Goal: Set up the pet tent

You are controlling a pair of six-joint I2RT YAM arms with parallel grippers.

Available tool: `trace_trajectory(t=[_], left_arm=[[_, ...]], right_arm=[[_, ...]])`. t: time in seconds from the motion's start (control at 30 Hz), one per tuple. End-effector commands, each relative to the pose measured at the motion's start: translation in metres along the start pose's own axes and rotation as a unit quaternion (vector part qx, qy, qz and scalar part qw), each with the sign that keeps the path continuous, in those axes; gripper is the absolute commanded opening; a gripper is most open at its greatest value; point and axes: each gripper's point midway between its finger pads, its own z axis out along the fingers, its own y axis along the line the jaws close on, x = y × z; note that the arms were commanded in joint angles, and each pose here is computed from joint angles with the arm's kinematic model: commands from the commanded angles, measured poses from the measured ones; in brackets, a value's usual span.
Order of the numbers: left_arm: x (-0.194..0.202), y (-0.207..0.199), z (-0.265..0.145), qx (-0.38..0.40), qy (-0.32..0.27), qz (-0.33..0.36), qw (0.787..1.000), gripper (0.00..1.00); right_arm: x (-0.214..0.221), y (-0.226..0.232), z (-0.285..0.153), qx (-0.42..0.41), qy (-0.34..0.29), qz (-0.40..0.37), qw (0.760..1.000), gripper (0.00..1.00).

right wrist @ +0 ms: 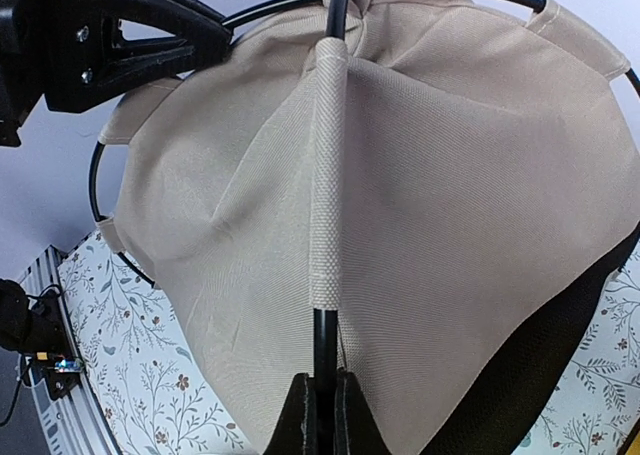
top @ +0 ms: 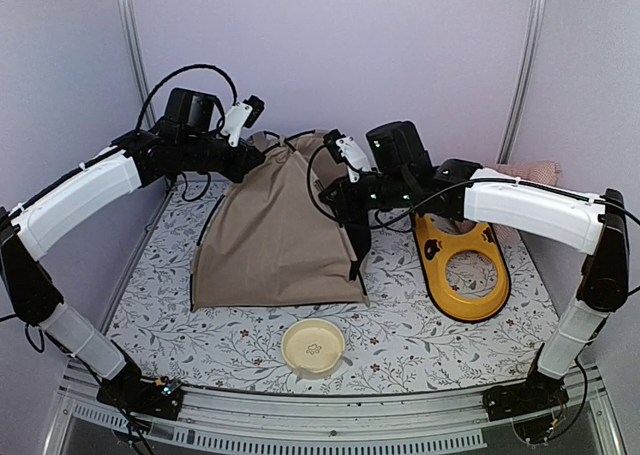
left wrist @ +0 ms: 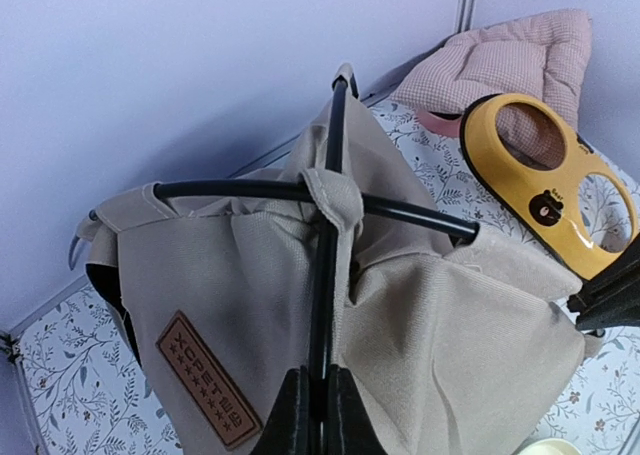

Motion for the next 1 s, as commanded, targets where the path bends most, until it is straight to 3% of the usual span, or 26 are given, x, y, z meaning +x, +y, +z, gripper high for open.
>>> trace_trajectory(t=[0.0,0.6,0.97], left_arm=[[-0.013,0.024,-0.011,-0.039,-0.018,-0.022,0.999,0.00],[-0.015,0.076,-0.028,-0.098,-0.030,-0.082,0.991,0.00],[-0.016,0.105,-0.034,-0.122,-0.038,-0.105,0.986,0.00]], right_arm=[[0.011,-0.009,-0.003,0.015,0.009,0.005,1.000,0.00],[0.118,-0.026,-0.004,0.026,0.091,0.046,0.994,0.00],[0.128,-0.037,-0.008,0.046,0.104,0.042,0.993,0.00]])
